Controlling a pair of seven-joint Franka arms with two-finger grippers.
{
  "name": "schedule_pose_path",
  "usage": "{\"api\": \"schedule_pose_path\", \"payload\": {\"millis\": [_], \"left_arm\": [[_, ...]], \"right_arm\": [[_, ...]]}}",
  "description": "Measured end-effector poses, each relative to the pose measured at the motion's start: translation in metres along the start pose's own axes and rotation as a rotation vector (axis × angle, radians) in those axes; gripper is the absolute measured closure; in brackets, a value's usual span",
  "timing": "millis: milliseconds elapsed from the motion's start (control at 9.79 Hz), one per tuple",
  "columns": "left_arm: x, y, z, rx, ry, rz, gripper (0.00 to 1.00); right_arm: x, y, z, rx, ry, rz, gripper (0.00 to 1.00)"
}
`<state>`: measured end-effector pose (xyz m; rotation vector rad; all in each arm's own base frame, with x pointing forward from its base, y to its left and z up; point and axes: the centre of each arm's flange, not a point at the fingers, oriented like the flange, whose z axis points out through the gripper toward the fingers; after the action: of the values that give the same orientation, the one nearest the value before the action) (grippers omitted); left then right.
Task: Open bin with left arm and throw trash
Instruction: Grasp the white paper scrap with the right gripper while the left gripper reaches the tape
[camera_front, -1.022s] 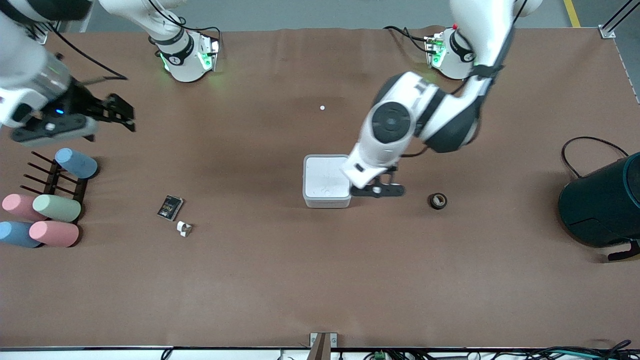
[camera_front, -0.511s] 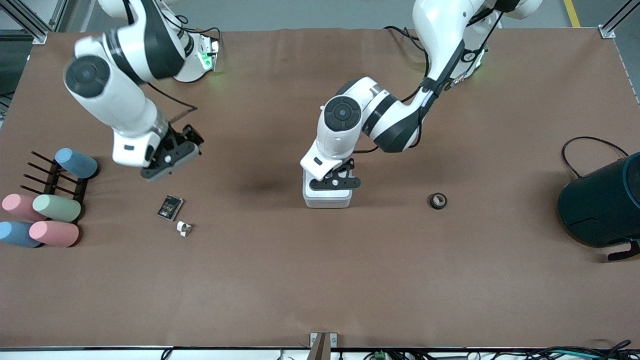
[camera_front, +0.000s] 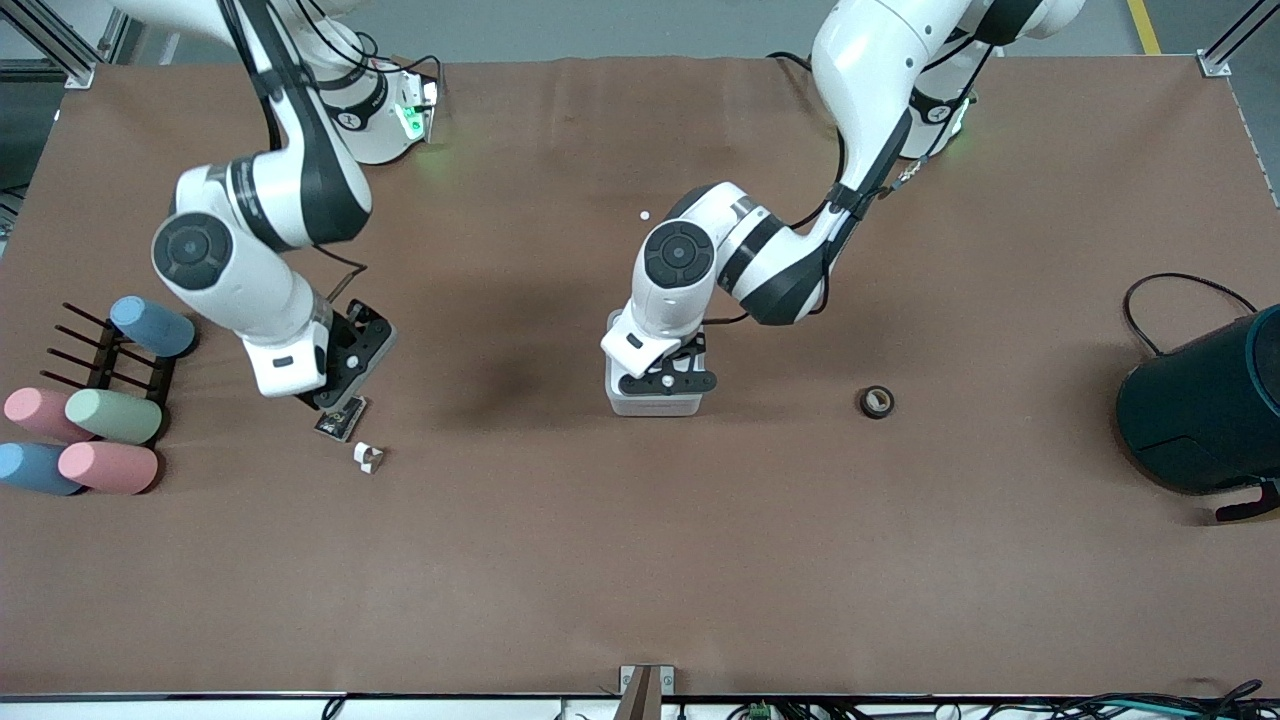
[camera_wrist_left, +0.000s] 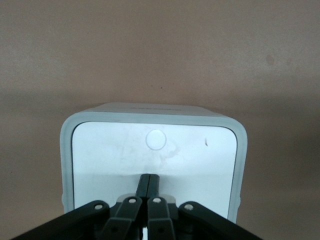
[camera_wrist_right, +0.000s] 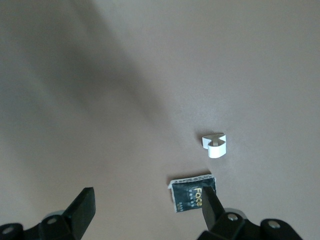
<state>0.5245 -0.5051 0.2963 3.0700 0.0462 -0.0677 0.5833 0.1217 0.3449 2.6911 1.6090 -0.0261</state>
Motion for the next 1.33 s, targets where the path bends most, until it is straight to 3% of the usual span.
{"api": "schedule_pose_path", "payload": {"millis": [307, 613, 1022, 1328], "left_arm": [[0.015, -0.014, -0.024, 0.023, -0.001, 0.017, 0.99], [0.063, -0.104, -0.104, 0.084, -0.050, 0.115, 0.99], [0.114, -0.239, -0.078, 0.160, -0.149, 0.114, 0.93], [0.113, -0.295, -0.016, 0.145, -0.132, 0.073, 0.48]], "right_arm": [[-0.018, 0.032, 0.053, -0.017, -0.002, -0.059, 0.06], [-0.015, 0.057, 0.073, -0.021, -0.010, -0.049, 0.06], [-0.002, 0.077, 0.126, -0.046, -0.007, -0.054, 0.07], [-0.002, 0.077, 0.141, -0.041, -0.014, -0.063, 0.12]]}}
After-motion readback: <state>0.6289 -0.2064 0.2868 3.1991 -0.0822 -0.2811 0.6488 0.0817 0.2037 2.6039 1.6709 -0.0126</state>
